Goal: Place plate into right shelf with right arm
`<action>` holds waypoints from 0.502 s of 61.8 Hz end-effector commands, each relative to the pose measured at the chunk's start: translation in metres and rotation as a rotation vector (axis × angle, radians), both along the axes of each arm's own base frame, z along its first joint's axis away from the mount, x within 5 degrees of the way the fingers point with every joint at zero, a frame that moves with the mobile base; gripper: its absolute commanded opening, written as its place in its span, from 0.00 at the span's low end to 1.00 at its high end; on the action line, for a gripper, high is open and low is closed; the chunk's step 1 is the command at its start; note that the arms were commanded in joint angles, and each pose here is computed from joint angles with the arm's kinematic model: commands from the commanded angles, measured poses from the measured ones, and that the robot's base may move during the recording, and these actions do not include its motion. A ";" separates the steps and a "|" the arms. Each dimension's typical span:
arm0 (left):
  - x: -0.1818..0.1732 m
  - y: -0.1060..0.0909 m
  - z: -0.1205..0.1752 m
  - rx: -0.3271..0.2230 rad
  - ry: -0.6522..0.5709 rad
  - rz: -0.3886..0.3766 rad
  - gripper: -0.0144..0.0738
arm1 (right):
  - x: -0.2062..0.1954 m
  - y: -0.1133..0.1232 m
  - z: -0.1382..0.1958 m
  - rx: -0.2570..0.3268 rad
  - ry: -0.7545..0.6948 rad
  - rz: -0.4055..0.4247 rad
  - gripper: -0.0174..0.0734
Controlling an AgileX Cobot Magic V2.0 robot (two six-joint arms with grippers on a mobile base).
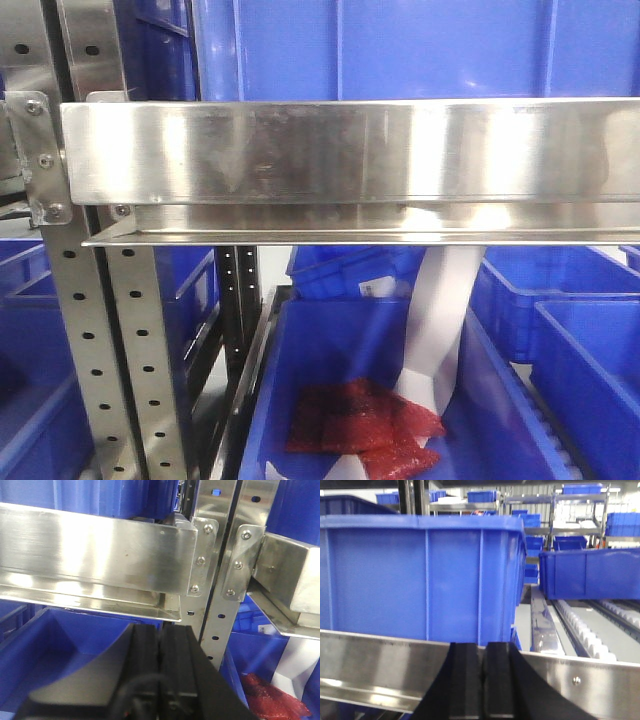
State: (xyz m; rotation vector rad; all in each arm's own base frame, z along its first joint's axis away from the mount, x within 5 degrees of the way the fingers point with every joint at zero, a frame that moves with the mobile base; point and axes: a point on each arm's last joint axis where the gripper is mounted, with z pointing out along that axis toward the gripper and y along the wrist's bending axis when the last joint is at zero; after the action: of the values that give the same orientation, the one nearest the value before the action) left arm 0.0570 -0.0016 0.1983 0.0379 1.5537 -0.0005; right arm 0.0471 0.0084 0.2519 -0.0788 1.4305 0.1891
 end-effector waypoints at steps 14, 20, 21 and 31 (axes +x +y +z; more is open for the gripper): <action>-0.001 0.001 0.005 -0.018 -0.089 0.009 0.02 | -0.002 -0.001 0.015 0.002 -0.096 -0.017 0.25; -0.001 0.001 0.005 -0.018 -0.089 0.009 0.02 | -0.002 -0.001 0.009 0.001 -0.085 -0.017 0.25; -0.001 0.001 0.005 -0.018 -0.089 0.009 0.02 | -0.001 -0.001 0.008 0.000 -0.083 -0.017 0.25; -0.001 0.001 0.005 -0.018 -0.089 0.009 0.02 | 0.001 -0.004 -0.015 -0.014 -0.045 -0.091 0.25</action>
State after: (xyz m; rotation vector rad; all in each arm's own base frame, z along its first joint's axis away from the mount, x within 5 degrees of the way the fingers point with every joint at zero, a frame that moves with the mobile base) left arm 0.0570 -0.0016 0.1983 0.0379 1.5537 -0.0005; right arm 0.0505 0.0070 0.2318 -0.0585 1.4818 0.1509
